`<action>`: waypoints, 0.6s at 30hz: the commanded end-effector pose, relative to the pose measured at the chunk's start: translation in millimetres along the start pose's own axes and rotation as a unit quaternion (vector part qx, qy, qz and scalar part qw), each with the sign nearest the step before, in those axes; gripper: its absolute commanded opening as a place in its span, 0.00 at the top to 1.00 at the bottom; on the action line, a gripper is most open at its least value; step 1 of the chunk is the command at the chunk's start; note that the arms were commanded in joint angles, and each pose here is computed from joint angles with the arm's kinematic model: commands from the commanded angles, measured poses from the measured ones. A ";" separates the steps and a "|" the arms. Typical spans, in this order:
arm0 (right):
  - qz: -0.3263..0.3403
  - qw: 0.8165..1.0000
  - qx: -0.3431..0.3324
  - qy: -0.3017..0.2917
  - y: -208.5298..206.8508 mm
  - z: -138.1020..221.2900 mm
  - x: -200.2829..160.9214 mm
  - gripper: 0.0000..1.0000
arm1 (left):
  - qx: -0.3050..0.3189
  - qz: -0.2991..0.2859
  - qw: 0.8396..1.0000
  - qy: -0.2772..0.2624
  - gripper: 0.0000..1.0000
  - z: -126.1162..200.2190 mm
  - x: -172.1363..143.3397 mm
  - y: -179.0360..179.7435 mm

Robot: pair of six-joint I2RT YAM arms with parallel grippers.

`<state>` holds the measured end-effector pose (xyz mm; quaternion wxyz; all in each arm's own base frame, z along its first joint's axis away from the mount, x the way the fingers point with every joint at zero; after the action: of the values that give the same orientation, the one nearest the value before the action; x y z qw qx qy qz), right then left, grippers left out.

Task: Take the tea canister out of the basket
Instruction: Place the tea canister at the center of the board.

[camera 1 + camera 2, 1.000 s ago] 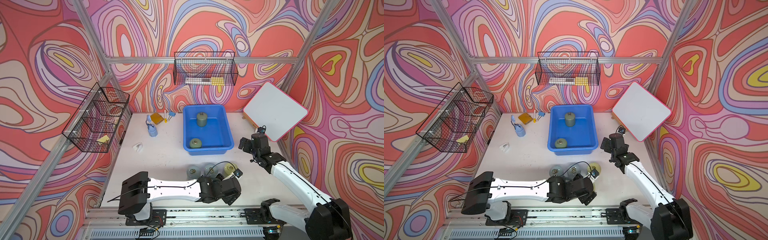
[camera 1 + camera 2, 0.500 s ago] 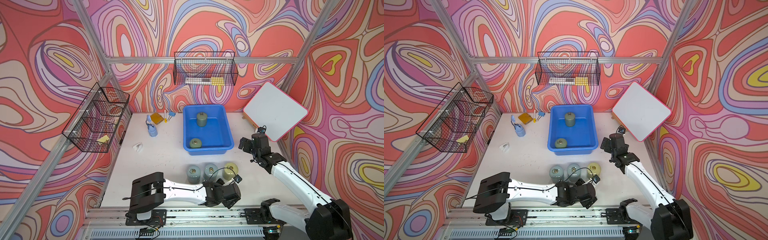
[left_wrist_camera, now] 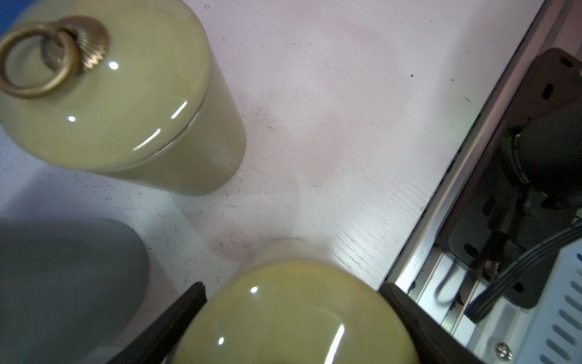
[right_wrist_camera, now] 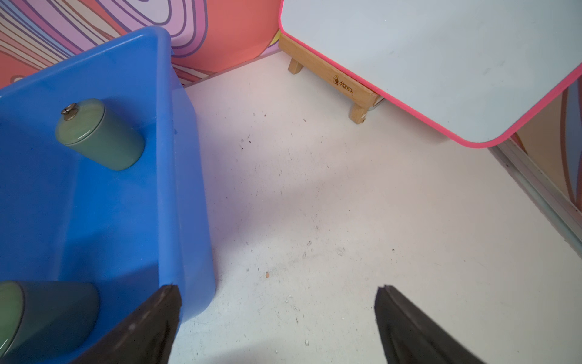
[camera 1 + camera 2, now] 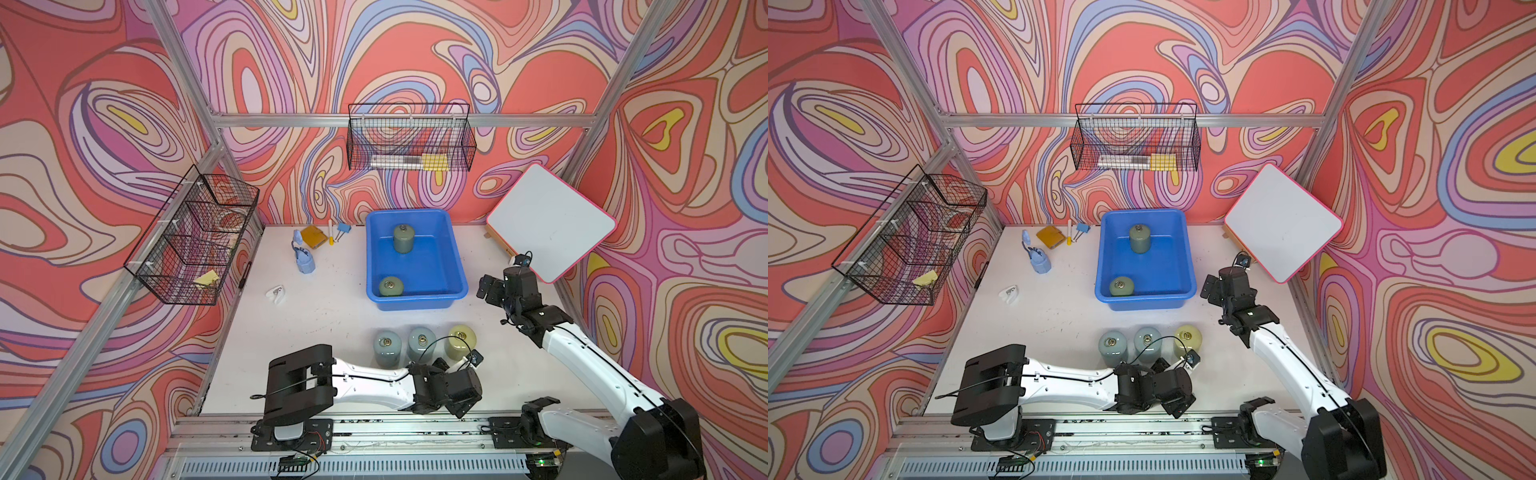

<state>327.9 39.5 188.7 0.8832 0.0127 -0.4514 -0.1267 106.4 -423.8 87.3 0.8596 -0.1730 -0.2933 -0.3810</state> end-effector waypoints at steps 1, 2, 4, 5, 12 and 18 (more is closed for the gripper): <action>-0.005 1.000 0.004 -0.006 -2.6 3.4 0.0 0.02 | -0.004 0.020 1.000 -0.017 0.02 9.2 16.8 -5.8; -0.005 1.000 0.005 -0.007 -2.1 4.1 1.0 0.02 | -0.005 0.022 1.000 -0.019 0.01 12.3 19.5 -6.0; -0.004 1.000 0.007 -0.007 -2.0 4.3 0.4 0.02 | -0.004 0.026 0.999 -0.027 0.01 20.3 26.6 -5.8; -0.004 1.000 0.007 -0.007 -1.8 4.4 0.5 0.02 | -0.003 0.027 0.999 -0.030 0.01 24.6 30.4 -5.2; 0.000 1.000 0.015 -0.010 0.6 5.7 2.3 0.02 | 0.008 0.036 0.998 -0.058 0.01 70.7 63.0 1.1; 0.011 0.998 0.058 -0.014 14.3 9.0 5.7 0.02 | 0.064 0.064 0.990 -0.108 0.01 120.4 96.0 34.6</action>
<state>325.9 45.8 192.1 0.8836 0.0338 -0.4540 -0.1093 122.8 -417.2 212.1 0.8495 -0.2106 -0.3662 -0.3160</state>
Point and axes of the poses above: each gripper's point midway between its finger pads, its own z axis back along the fingers, its own y axis along the line the jaws close on, x = y × z, the point moved 2 cm from there along z, back along the fingers, and after that the axes turned 3 degrees about z, right-handed, at the moved point
